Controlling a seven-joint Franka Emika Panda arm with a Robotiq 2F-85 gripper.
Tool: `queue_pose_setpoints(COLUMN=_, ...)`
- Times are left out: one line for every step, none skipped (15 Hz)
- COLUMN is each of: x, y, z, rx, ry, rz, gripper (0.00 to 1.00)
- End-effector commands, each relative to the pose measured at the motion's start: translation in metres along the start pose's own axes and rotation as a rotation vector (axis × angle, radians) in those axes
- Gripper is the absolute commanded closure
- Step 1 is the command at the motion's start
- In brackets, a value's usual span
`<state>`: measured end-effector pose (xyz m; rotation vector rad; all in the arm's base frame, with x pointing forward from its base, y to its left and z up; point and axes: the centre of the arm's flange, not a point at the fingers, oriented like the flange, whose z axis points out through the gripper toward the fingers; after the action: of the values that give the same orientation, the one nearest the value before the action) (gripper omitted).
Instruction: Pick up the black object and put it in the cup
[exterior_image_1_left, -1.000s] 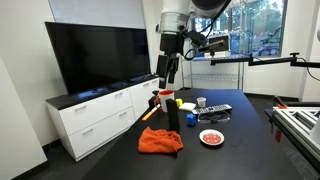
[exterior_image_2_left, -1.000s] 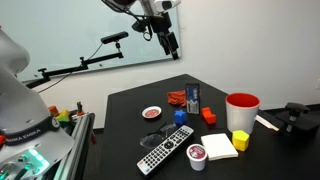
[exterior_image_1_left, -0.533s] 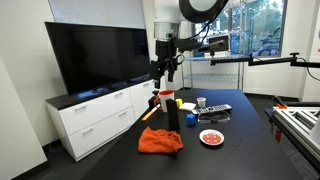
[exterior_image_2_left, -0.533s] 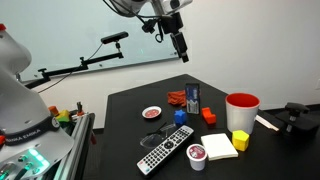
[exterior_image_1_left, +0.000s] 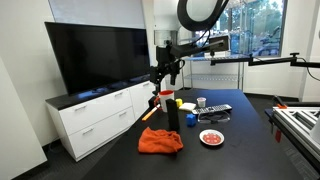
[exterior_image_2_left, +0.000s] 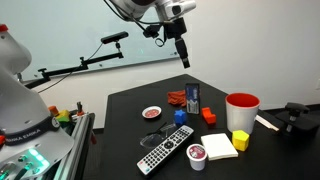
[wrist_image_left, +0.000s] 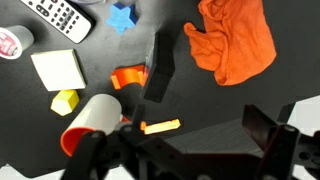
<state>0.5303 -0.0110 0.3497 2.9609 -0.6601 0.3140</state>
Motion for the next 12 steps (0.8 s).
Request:
queue_pose_setpoints(x=0.008, y=0.002, z=0.009, rx=-0.070, ry=0.001, rz=0.061, gripper=0.00)
queue_pose_setpoints(x=0.008, y=0.005, z=0.015, rx=-0.089, ry=-0.008, rz=0.080, gripper=0.00)
queue_pose_setpoints(x=0.007, y=0.009, z=0.021, rx=-0.100, ry=-0.019, rz=0.097, gripper=0.00)
queue_pose_setpoints(x=0.006, y=0.012, z=0.027, rx=-0.112, ry=-0.030, rz=0.118, gripper=0.00)
queue_pose_setpoints(x=0.003, y=0.016, z=0.034, rx=-0.118, ry=-0.041, rz=0.138, gripper=0.00)
queue_pose_setpoints(x=0.001, y=0.019, z=0.040, rx=-0.121, ry=-0.051, rz=0.161, gripper=0.00)
queue_pose_setpoints(x=0.000, y=0.020, z=0.044, rx=-0.121, ry=-0.058, rz=0.180, gripper=0.00)
queue_pose_setpoints(x=-0.001, y=0.021, z=0.048, rx=-0.115, ry=-0.054, rz=0.198, gripper=0.00)
queue_pose_setpoints(x=0.000, y=0.022, z=0.052, rx=-0.109, ry=-0.043, rz=0.216, gripper=0.00)
queue_pose_setpoints(x=0.001, y=0.022, z=0.055, rx=-0.103, ry=-0.039, rz=0.230, gripper=0.00)
queue_pose_setpoints(x=0.004, y=0.021, z=0.057, rx=-0.096, ry=-0.029, rz=0.241, gripper=0.00)
queue_pose_setpoints(x=0.006, y=0.020, z=0.059, rx=-0.089, ry=-0.019, rz=0.252, gripper=0.00)
